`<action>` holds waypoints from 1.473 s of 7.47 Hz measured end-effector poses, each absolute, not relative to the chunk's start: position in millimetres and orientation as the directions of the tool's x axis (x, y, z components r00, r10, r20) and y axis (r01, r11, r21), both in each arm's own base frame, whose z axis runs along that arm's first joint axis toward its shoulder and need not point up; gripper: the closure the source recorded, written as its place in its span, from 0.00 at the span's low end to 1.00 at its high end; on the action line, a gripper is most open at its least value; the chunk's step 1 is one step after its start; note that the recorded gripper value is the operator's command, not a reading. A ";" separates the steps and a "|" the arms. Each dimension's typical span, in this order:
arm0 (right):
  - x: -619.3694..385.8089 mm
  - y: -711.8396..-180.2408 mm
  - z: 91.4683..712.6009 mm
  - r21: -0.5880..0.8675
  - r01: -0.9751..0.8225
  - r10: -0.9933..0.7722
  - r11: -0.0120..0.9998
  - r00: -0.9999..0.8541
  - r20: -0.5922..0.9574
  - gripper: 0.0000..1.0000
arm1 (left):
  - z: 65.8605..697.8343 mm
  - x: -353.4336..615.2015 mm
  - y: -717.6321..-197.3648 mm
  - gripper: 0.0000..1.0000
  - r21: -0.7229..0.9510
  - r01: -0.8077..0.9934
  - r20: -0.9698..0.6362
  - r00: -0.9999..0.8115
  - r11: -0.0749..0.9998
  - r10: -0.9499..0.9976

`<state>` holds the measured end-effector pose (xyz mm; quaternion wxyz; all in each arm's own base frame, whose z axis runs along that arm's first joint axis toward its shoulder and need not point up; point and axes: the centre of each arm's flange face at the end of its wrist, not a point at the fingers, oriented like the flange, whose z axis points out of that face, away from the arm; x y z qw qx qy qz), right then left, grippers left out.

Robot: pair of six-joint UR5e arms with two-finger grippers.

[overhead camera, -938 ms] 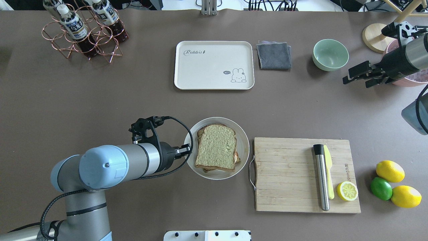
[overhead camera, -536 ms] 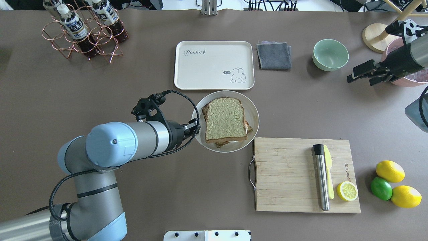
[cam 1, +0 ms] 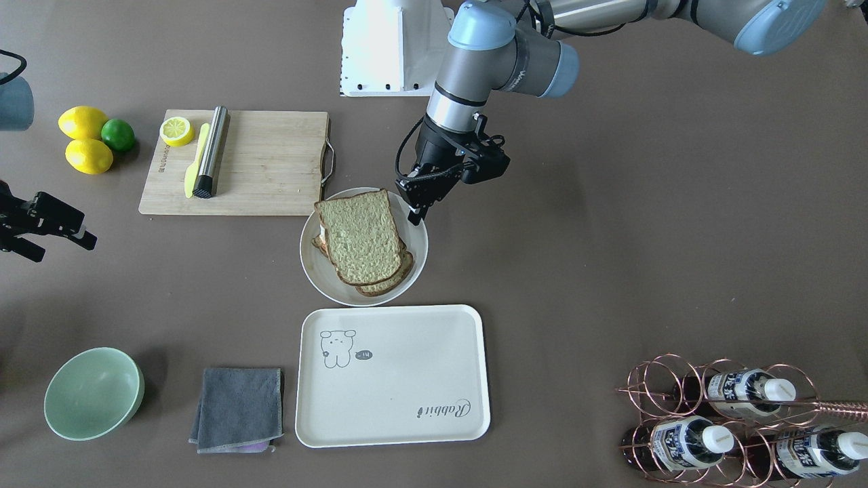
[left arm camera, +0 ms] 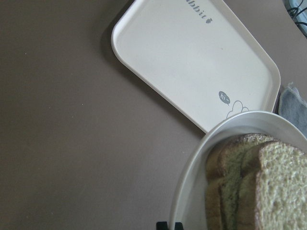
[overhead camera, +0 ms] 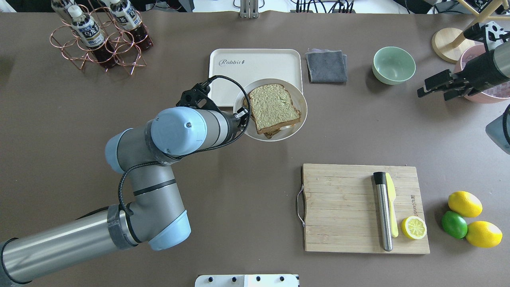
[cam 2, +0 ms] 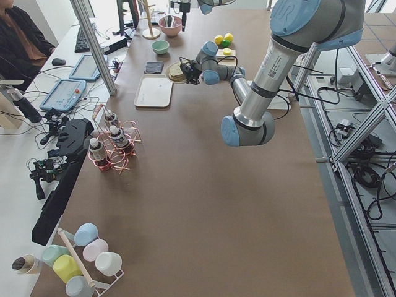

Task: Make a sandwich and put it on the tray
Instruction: 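Carry the plate with the left gripper and lower it onto the white tray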

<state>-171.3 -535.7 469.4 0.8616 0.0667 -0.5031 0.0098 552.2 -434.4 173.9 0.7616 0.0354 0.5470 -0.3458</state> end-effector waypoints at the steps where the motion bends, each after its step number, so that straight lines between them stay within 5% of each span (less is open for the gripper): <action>1: -169.8 -535.8 469.9 0.104 -0.085 -0.049 0.991 0.493 0.869 0.01 | 175.8 561.9 -460.9 1.00 -0.323 0.596 -0.844 0.171 0.735 -0.509; 8: -160.5 -535.6 470.4 0.097 -0.091 -0.041 0.991 0.483 0.875 0.01 | 227.2 608.2 -584.3 1.00 -0.295 0.694 -0.810 0.184 0.657 -0.557; 9: -159.2 -536.0 470.4 0.097 -0.093 -0.040 0.991 0.483 0.875 0.01 | 236.7 613.2 -588.6 0.03 -0.294 0.696 -0.814 0.176 0.655 -0.553; 11: -157.7 -536.0 470.4 0.095 -0.093 -0.038 0.991 0.480 0.876 0.01 | 241.8 617.5 -589.7 0.02 -0.292 0.697 -0.820 0.171 0.655 -0.547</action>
